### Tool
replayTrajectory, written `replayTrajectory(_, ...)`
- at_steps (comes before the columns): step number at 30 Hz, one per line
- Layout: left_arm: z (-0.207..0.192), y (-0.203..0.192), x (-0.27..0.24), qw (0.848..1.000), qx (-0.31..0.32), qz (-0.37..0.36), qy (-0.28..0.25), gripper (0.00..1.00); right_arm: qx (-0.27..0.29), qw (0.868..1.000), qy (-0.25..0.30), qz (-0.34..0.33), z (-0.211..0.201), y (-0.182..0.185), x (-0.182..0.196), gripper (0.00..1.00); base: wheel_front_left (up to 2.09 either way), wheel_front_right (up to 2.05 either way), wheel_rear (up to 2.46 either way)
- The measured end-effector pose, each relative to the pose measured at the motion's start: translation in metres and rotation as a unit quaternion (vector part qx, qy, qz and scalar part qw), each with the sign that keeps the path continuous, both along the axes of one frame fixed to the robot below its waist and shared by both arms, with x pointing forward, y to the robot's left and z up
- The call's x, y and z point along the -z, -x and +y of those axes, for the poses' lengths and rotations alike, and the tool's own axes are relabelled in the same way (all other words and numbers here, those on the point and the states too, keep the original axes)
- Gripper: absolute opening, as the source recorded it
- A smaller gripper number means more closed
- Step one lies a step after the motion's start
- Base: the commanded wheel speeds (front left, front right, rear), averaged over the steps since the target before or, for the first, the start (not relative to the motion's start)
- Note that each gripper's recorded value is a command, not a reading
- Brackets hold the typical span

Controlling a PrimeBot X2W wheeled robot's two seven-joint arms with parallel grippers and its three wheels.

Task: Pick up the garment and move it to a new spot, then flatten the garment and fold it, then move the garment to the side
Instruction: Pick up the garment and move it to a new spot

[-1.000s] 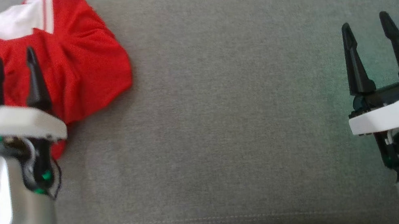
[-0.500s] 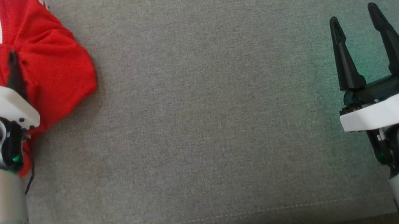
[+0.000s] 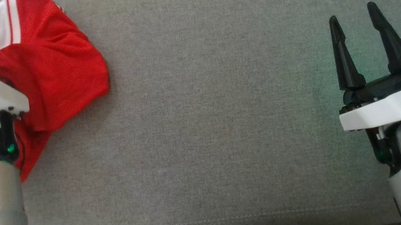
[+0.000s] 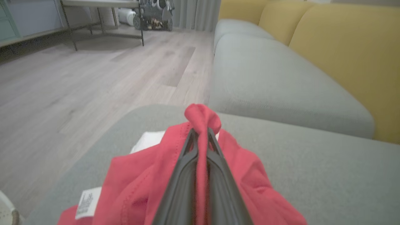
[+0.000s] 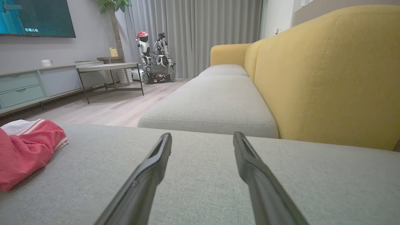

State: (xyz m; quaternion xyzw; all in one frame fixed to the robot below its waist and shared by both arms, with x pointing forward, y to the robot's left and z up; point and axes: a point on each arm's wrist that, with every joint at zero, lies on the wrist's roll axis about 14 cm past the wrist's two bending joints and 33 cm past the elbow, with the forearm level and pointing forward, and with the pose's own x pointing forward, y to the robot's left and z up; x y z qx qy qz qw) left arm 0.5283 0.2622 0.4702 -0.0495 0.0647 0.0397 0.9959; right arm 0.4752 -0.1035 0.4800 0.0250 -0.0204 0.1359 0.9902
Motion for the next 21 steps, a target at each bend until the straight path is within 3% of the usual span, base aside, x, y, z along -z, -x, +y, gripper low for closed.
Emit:
replayTrajectory(8, -0.004, -0.001, -0.097, 0.989, 0.008, -0.148, -0.005, 0.0, -0.01, 1.0, -0.01, -0.019, 0.008, 0.008, -0.019, 1.0, 0.0, 0.0, 0.0)
replayTrajectory(14, -0.02, 0.014, -0.175, 0.965, 0.031, -0.259, -0.01, 0.0, -0.01, 0.999, -0.021, -0.031, 0.008, 0.016, -0.032, 1.0, 0.0, 0.0, 0.0)
replayTrajectory(21, -0.069, 0.026, -0.214, 0.95, 0.1, -0.294, 0.0, 0.0, -0.002, 0.999, -0.029, -0.034, 0.0, 0.031, -0.038, 1.0, 0.0, 0.0, 0.0)
